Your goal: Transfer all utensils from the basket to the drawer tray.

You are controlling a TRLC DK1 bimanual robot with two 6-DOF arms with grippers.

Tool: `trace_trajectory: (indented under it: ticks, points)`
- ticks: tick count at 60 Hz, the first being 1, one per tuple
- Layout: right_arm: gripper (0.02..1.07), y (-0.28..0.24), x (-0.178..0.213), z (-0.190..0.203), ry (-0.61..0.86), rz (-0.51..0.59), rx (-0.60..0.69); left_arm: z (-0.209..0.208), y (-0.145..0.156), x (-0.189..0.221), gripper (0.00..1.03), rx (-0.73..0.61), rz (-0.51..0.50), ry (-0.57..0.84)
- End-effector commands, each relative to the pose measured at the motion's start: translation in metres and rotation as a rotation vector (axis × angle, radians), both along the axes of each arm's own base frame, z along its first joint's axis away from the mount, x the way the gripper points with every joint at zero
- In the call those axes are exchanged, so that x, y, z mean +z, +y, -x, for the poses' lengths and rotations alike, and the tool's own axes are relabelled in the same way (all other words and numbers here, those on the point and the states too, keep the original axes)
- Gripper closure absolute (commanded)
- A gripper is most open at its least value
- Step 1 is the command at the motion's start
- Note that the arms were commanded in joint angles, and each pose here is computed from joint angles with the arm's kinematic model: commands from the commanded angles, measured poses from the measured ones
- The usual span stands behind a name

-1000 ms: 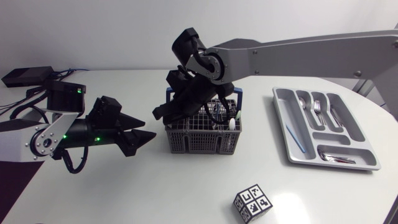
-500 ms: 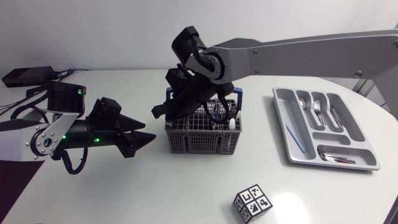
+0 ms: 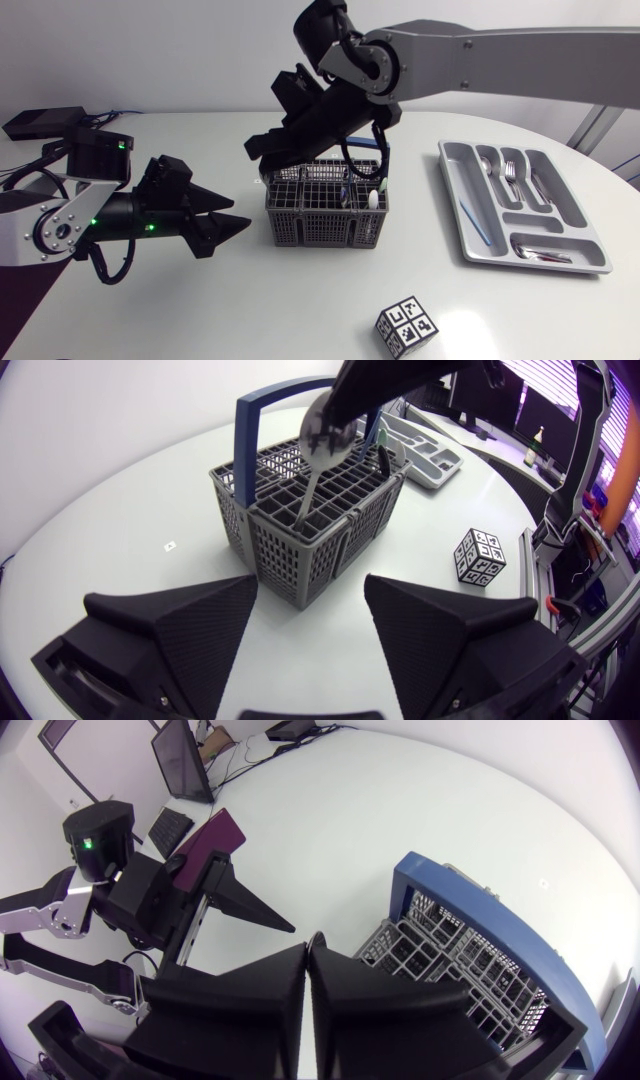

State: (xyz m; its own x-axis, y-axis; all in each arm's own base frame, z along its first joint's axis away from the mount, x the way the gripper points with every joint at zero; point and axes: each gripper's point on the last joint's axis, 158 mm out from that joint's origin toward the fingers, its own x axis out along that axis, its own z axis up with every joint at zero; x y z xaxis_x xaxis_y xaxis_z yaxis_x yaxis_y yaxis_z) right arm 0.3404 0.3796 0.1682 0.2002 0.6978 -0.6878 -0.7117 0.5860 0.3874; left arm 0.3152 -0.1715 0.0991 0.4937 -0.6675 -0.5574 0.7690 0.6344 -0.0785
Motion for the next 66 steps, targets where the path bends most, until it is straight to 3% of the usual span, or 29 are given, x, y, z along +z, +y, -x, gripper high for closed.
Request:
trace_trajectory:
  ticks: [1, 26, 37, 44, 53, 66]
  points:
    - [1.00, -0.008, 0.024, -0.001, 0.012, -0.043, -0.033, 0.004, -0.004, 0.008, 0.29, -0.028, -0.001, -0.023]
    - [1.00, -0.036, 0.056, -0.007, 0.148, -0.203, -0.059, 0.009, -0.011, 0.013, 0.29, -0.041, -0.021, -0.035]
    - [1.01, -0.057, 0.083, -0.009, 0.132, -0.240, -0.087, 0.009, -0.014, 0.018, 0.29, -0.049, -0.026, -0.036]
    - [1.01, -0.084, 0.097, 0.001, 0.091, -0.191, -0.110, 0.013, -0.019, 0.021, 0.29, -0.060, -0.031, -0.036]
    - [1.01, -0.141, 0.098, 0.011, 0.014, -0.051, -0.185, 0.013, -0.028, 0.027, 0.29, -0.071, -0.047, -0.045]
    - [1.01, -0.249, 0.056, 0.017, -0.022, 0.202, -0.372, 0.011, -0.053, 0.044, 0.29, -0.078, -0.027, -0.015]
